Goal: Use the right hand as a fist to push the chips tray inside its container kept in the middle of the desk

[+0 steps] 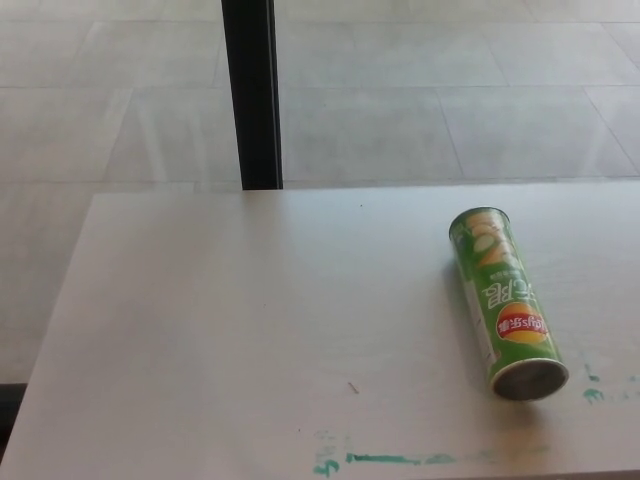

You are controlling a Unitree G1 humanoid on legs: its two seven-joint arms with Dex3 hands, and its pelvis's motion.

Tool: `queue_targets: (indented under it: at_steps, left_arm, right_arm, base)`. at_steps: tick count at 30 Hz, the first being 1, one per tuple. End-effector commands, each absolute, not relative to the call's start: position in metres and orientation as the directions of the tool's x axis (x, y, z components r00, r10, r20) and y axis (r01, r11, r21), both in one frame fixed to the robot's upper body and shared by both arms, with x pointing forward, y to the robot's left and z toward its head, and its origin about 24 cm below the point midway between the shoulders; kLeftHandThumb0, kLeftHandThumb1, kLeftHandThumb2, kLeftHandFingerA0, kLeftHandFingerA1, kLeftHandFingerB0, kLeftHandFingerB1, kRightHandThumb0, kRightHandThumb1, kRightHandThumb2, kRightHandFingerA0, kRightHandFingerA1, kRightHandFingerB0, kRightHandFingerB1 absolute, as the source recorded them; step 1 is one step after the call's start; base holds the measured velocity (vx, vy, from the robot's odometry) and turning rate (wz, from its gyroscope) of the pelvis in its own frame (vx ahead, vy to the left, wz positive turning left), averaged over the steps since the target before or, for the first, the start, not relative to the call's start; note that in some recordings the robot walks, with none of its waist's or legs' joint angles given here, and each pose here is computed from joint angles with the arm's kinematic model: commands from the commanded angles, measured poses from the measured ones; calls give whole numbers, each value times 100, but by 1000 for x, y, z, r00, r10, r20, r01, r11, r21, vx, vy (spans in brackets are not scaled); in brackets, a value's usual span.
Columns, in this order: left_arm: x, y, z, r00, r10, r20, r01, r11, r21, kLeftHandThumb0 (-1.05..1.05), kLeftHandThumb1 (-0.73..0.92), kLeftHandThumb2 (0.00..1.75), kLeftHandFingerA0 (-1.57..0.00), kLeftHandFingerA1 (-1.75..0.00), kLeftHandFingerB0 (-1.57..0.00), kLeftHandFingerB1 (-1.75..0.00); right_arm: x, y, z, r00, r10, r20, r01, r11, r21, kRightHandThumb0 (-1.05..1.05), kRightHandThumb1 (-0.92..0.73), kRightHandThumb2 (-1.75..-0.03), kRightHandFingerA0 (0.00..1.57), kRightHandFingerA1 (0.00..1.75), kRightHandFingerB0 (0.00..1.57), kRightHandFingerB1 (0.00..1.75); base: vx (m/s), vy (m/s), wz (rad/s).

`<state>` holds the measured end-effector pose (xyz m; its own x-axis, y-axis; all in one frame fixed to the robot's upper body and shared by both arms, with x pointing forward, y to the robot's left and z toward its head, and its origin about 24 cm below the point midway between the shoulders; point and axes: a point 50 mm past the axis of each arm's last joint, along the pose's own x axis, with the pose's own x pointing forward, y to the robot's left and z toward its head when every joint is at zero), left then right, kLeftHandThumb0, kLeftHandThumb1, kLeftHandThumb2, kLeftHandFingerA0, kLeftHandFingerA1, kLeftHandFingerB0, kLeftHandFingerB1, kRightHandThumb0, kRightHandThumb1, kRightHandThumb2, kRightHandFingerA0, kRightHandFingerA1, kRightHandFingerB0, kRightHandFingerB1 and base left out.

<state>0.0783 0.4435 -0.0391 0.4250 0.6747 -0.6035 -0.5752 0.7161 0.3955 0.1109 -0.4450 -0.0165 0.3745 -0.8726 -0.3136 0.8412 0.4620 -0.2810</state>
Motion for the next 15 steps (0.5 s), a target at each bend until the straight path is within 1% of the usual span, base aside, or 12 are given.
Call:
queue_targets:
  at_steps: [1,2,3,4,5,6,8,9,10,13,14,15]
  left_arm:
    - [63,447,-39,378,696,-610,-645,671,365,-75,71,109,-57,-73,-45,-61]
    - [63,447,-39,380,695,-610,-642,673,367,-78,91,67,-58,-69,-48,-49]
    - [63,447,-39,383,694,-609,-639,676,367,-78,91,67,-58,-69,-48,-49]
    - [64,447,-40,378,696,-611,-646,671,365,-78,91,67,-59,-71,-49,-49]
    - [64,447,-40,377,697,-610,-642,671,370,-78,92,67,-59,-70,-47,-49]
    - [64,447,-40,379,696,-609,-643,672,367,-77,92,67,-56,-69,-45,-50]
    - [64,447,-39,387,691,-610,-631,681,371,-80,92,68,-53,-65,-41,-48]
    - [64,447,-39,381,693,-612,-626,680,380,-79,92,70,-54,-64,-42,-48]
    - [68,446,-40,385,692,-610,-629,681,375,-78,92,69,-56,-68,-43,-49]
    - [68,446,-40,387,691,-610,-639,678,363,-79,92,68,-54,-65,-43,-48]
    - [69,446,-40,374,699,-609,-660,662,355,-77,92,67,-59,-71,-49,-50]
    - [69,446,-40,374,699,-609,-660,662,355,-77,92,67,-59,-71,-49,-50]
  right_arm:
    - [95,-427,-47,159,-888,-432,987,135,88,-63,-92,-67,28,128,22,67]
    - [96,-426,-48,168,-887,-430,986,148,81,-63,-91,-68,32,131,21,61]
    - [97,-425,-48,171,-885,-433,985,150,82,-63,-91,-68,32,131,21,61]
    - [98,-424,-49,177,-885,-430,984,156,82,-64,-91,-67,34,138,24,69]
    - [99,-424,-49,181,-883,-433,983,163,79,-64,-90,-69,38,140,25,62]
    - [100,-422,-50,197,-882,-427,978,205,29,-64,-91,-68,35,131,25,64]
    - [100,-421,-51,212,-879,-428,973,233,5,-63,-91,-68,35,131,22,63]
    - [100,-420,-51,219,-878,-426,970,241,2,-64,-92,-68,34,125,22,66]
    - [104,-422,-49,226,-880,-418,969,248,3,-64,-92,-68,37,135,21,77]
    - [105,-421,-49,225,-881,-415,971,239,18,-64,-92,-68,34,132,21,73]
    - [104,-422,-49,218,-879,-424,970,241,0,-64,-92,-69,36,135,28,73]
    - [104,-422,-49,218,-879,-424,970,241,0,-64,-92,-69,36,135,28,73]
  base:
    - [0,0,0]
    - [0,0,0]
    - [0,0,0]
    - [0,0,0]
    - [0,0,0]
    - [0,0,0]
    - [0,0,0]
    - [0,0,0]
    - [0,0,0]
    - [0,0,0]
    - [0,0,0]
    - [0,0,0]
